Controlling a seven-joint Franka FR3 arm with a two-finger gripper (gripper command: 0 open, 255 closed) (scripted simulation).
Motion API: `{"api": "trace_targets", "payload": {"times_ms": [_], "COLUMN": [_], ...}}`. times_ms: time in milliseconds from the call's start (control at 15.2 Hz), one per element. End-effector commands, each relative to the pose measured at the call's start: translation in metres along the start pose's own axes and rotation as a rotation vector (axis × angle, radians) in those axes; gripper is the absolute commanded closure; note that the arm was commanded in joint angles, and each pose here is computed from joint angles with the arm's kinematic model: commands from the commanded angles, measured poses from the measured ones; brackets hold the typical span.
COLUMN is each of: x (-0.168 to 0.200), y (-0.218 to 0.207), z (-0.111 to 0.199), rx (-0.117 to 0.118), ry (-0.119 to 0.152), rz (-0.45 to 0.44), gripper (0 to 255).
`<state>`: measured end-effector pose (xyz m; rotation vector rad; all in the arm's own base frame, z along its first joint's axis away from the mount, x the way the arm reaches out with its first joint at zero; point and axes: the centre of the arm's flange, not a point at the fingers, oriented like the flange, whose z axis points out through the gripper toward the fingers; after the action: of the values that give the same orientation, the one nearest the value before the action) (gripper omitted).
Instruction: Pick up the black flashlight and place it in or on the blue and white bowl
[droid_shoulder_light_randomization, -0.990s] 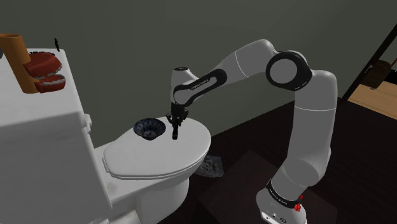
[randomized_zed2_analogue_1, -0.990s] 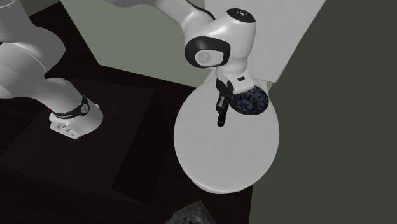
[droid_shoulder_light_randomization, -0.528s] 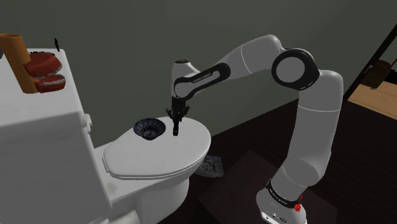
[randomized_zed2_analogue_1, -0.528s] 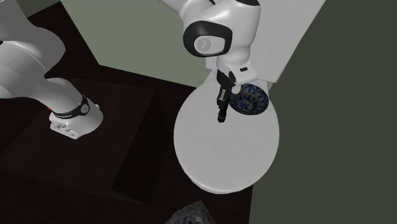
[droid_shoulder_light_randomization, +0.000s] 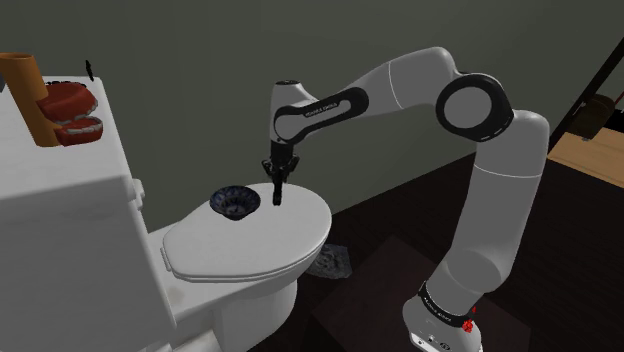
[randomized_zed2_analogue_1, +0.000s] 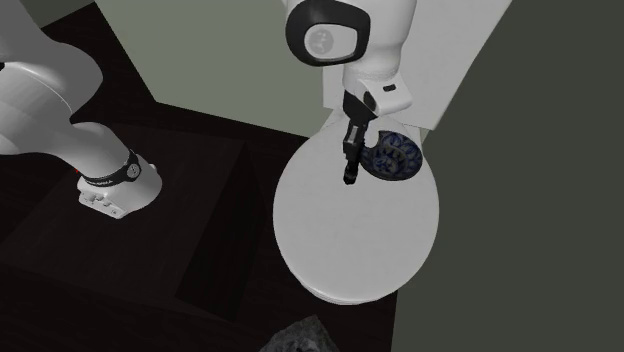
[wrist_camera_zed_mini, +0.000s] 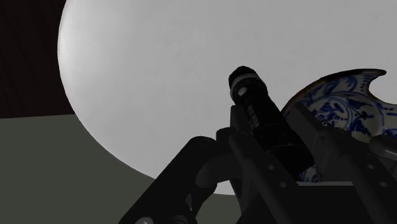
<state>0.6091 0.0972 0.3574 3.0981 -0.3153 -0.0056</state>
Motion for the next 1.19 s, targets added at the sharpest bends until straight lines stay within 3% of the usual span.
{"api": "trace_targets", "payload": {"times_ms": [0,792,1122], "x": [0.000,0.000,0.033], "y": [0.000,0.002,-0.052], "z": [-0.013,-0.073,-0.093], "rx": [0.000,0.000,0.000], "ry": [0.000,0.000,0.000], "rz": [0.000,0.000,0.000], "gripper": [255,255,255]}}
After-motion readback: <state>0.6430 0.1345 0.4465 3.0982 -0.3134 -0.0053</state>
